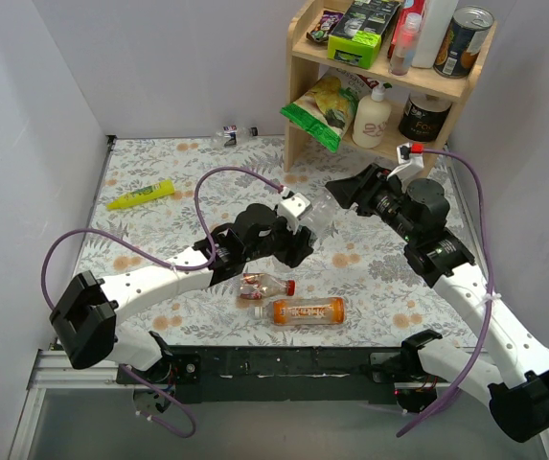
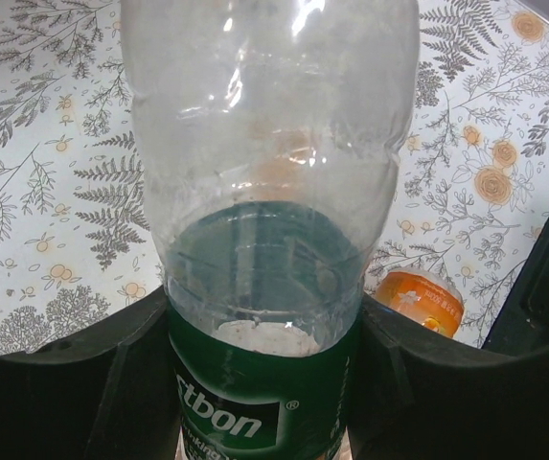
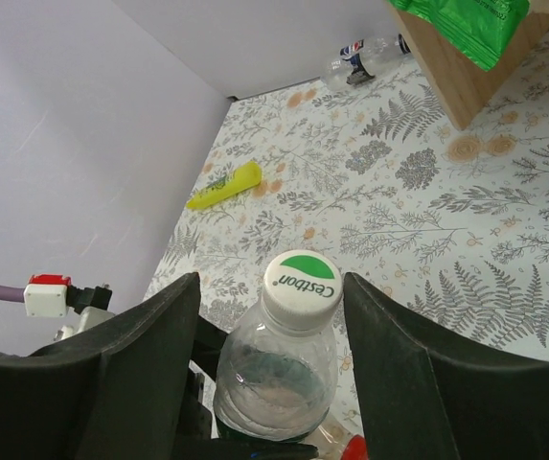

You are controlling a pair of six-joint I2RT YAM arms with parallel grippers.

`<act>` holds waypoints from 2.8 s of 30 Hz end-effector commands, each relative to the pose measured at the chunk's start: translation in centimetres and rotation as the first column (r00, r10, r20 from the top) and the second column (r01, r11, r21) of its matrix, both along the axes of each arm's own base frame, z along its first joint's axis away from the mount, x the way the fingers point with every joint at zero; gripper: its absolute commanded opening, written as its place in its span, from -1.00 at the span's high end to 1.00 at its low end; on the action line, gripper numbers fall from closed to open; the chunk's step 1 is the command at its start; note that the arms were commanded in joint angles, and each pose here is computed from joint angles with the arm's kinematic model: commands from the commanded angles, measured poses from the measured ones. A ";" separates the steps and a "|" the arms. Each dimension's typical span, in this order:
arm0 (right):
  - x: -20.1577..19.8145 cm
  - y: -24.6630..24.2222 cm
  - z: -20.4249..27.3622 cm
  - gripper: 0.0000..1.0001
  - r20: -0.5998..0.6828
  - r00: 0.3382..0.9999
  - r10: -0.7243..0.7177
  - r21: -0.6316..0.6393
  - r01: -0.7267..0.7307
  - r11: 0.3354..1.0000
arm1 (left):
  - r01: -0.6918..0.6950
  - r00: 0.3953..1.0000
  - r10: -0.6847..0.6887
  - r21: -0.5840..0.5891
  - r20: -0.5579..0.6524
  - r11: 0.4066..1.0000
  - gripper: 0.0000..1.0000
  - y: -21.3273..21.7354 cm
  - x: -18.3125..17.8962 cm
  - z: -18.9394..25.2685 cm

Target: Unscrew the bottle caps

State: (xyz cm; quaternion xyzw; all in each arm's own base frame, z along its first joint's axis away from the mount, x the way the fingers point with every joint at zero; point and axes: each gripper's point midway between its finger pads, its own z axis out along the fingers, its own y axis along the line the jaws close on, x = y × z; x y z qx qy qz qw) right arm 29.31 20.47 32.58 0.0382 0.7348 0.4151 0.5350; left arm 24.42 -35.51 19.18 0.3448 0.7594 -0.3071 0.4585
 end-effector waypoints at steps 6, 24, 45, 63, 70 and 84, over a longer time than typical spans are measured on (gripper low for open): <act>0.4 0.4 2.2 -0.31 0.046 0.999 0.000 0.024 -0.001 1.000 | 0.001 0.999 -0.001 0.010 0.049 1.000 -0.02 -0.5 0.1 1.1; 1.2 0.8 0.6 0.00 0.011 1.000 0.004 0.001 -0.004 1.000 | 0.011 0.999 -0.012 0.009 0.053 1.000 -0.02 -0.8 -0.2 1.3; -3.1 1.3 5.3 0.56 0.354 0.868 0.347 -0.142 -0.317 0.938 | 0.523 0.814 -0.580 -0.380 -0.044 0.763 -0.05 -0.3 -6.3 7.0; -8.0 1.2 7.8 0.52 0.531 0.680 0.506 -0.212 -0.471 0.856 | 0.720 0.526 -0.845 -0.481 -0.092 0.500 -0.04 1.5 -10.2 7.5; -7.9 0.0 8.8 0.48 0.555 0.709 0.435 -0.226 -0.375 0.899 | 0.705 0.556 -0.825 -0.470 -0.100 0.531 -0.04 1.1 -9.6 7.1; -9.8 0.1 9.2 0.45 0.584 0.639 0.501 -0.288 -0.414 0.864 | 0.736 0.478 -0.869 -0.484 -0.125 0.474 -0.04 1.7 -10.5 7.2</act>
